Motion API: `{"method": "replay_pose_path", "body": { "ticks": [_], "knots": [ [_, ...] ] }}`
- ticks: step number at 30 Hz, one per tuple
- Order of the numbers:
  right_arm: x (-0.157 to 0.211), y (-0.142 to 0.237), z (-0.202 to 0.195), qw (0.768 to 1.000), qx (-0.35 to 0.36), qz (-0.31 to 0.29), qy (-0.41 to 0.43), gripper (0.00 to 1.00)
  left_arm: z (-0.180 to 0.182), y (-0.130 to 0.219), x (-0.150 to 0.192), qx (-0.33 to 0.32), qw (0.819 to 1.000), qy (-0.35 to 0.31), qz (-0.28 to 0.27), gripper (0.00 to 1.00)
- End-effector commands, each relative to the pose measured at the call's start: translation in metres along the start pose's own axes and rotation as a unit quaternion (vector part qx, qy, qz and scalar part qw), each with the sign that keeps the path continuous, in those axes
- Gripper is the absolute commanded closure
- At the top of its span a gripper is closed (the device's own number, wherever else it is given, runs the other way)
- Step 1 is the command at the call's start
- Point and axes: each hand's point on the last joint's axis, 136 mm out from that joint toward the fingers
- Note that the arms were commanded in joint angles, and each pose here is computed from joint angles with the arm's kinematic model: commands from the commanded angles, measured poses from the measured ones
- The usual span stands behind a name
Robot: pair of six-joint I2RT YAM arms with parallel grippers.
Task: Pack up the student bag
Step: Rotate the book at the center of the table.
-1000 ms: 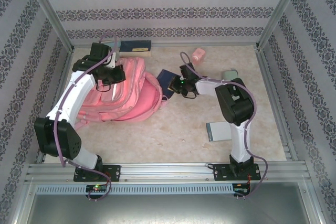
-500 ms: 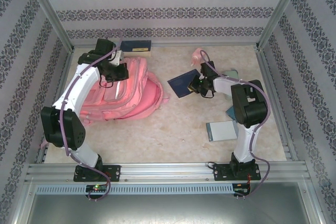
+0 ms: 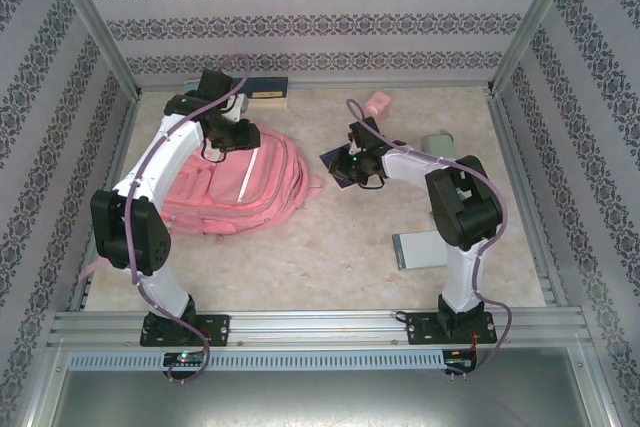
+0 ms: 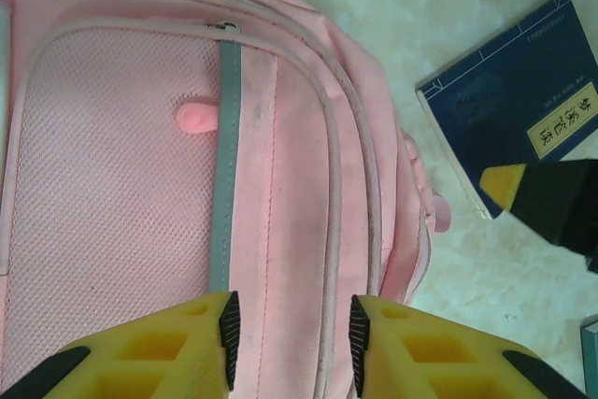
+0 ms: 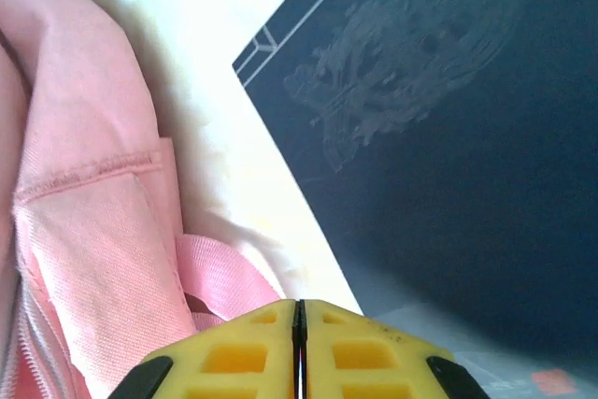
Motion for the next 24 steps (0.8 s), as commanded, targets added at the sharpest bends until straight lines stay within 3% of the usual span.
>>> {"method": "replay_pose_path", "body": {
  "ticks": [1, 7, 13, 19, 24],
  "knots": [
    [0.022, -0.011, -0.024, 0.999, 0.026, 0.036, -0.027, 0.9, -0.016, 0.005, -0.006, 0.011, 1.0, 0.004, -0.014, 0.61],
    [0.057, 0.008, -0.061, 0.996, 0.063, 0.057, -0.041, 0.9, -0.053, -0.011, -0.006, 0.044, 0.999, -0.008, -0.01, 0.61],
    [0.079, 0.05, -0.097, 0.992, 0.098, 0.047, -0.06, 0.9, -0.093, -0.045, 0.004, 0.067, 0.997, -0.025, 0.014, 0.61],
    [0.067, 0.082, -0.083, 0.996, 0.08, 0.008, -0.024, 0.73, -0.131, -0.085, 0.023, 0.102, 0.993, -0.015, 0.05, 0.61],
    [0.041, 0.103, -0.092, 0.992, 0.113, -0.046, -0.023, 0.68, -0.155, -0.119, 0.041, 0.123, 0.989, 0.007, 0.076, 0.61]
  ]
}}
Point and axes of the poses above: each hand's point on the last joint's axis, 136 mm out from that joint toward the fingers, its own y axis back along the fingers, its own z axis along the line the jaws close on, x = y × z, and after that the axes turned 9 degrees about y, right-handed
